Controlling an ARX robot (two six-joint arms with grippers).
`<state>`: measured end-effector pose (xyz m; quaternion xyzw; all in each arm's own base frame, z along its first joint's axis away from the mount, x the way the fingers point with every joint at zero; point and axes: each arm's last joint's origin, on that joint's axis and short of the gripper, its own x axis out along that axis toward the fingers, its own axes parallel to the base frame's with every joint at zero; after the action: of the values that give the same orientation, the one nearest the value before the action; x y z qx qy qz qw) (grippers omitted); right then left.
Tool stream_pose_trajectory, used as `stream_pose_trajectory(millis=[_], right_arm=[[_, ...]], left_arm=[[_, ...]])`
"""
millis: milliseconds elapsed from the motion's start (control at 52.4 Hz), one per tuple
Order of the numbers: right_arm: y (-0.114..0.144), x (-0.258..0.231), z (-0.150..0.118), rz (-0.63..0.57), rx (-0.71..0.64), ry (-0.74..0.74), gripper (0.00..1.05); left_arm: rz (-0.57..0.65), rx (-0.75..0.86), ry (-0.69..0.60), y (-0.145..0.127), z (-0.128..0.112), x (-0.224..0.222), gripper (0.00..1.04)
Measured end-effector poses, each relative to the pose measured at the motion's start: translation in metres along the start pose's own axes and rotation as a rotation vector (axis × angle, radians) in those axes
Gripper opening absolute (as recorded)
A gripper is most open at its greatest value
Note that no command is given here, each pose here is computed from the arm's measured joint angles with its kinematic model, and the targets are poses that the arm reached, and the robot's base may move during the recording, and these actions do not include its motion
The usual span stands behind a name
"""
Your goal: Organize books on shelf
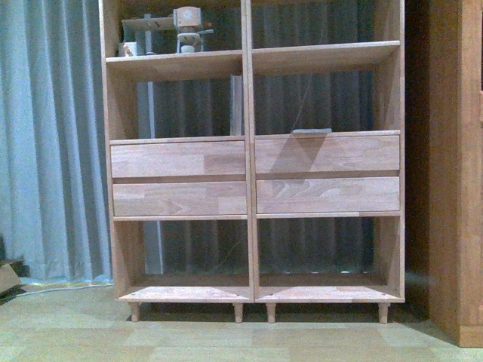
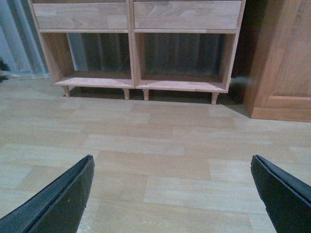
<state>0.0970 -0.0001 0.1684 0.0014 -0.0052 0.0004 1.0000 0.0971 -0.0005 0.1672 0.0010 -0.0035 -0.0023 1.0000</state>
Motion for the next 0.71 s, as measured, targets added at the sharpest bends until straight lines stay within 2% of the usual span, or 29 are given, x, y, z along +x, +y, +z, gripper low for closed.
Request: stream_pose_trajectory(millis=[707], right_arm=[[0.0000, 0.0000, 0.0000, 0.000, 0.000, 0.000, 0.98]], left_arm=[[0.000, 0.000, 0.000, 0.0000, 0.0000, 0.0000, 0.98]])
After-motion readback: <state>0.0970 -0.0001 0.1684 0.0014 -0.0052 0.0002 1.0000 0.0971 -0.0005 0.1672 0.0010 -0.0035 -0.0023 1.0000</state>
